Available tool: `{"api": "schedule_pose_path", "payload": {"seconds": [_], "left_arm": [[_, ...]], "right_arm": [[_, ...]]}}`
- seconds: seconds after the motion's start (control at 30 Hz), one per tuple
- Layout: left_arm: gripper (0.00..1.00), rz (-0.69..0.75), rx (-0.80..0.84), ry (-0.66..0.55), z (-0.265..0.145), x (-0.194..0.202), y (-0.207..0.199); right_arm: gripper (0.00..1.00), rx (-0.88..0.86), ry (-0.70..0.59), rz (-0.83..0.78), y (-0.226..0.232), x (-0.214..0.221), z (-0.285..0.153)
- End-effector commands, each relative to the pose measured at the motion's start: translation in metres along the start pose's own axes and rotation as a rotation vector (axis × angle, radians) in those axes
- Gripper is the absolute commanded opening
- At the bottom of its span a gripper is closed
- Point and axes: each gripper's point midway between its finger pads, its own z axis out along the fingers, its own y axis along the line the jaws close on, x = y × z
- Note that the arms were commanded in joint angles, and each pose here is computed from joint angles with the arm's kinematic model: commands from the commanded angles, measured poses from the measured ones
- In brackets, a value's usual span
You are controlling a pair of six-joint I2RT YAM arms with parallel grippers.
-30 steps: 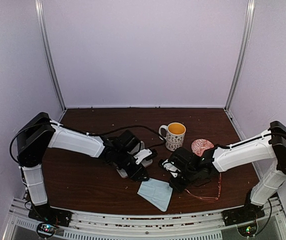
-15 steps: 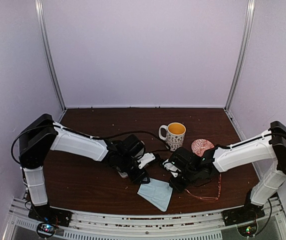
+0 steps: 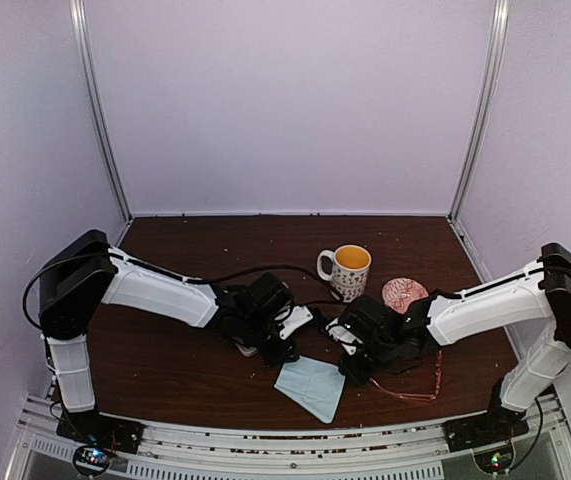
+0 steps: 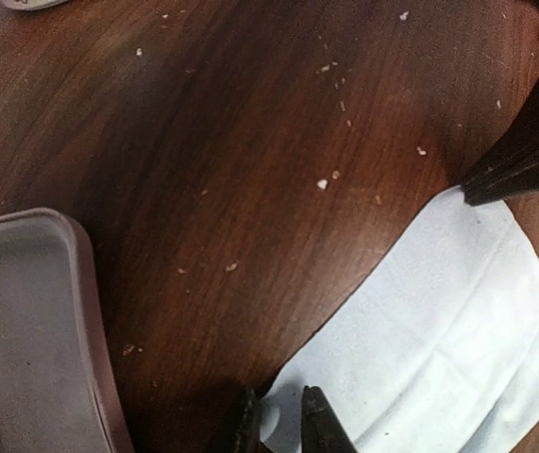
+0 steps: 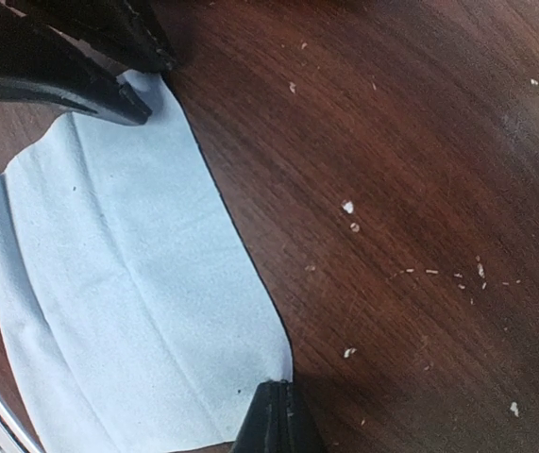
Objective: Organize the sunglasses
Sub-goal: Pick up the glasses cleaning cloth from the center of the board.
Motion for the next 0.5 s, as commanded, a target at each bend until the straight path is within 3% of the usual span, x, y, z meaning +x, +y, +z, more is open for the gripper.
{"api": "schedule_pose_path", "payload": {"seconds": [0.0, 0.23, 0.47], "left_arm": [[0.15, -0.052, 0.009, 0.148, 0.020, 0.055, -0.004], [0.00, -0.072, 0.025, 0.121, 0.012, 0.052, -0.008], [0.00, -0.087, 0.022, 0.066, 0.004, 0.036, -0.009]], "right_arm": [[0.00, 0.025, 0.060, 0.017, -0.008, 0.021, 0.003], [0.00, 0.024, 0.051, 0.020, -0.008, 0.018, 0.002], [0.00, 0.030, 0.026, 0.025, -0.009, 0.012, -0.003]]}}
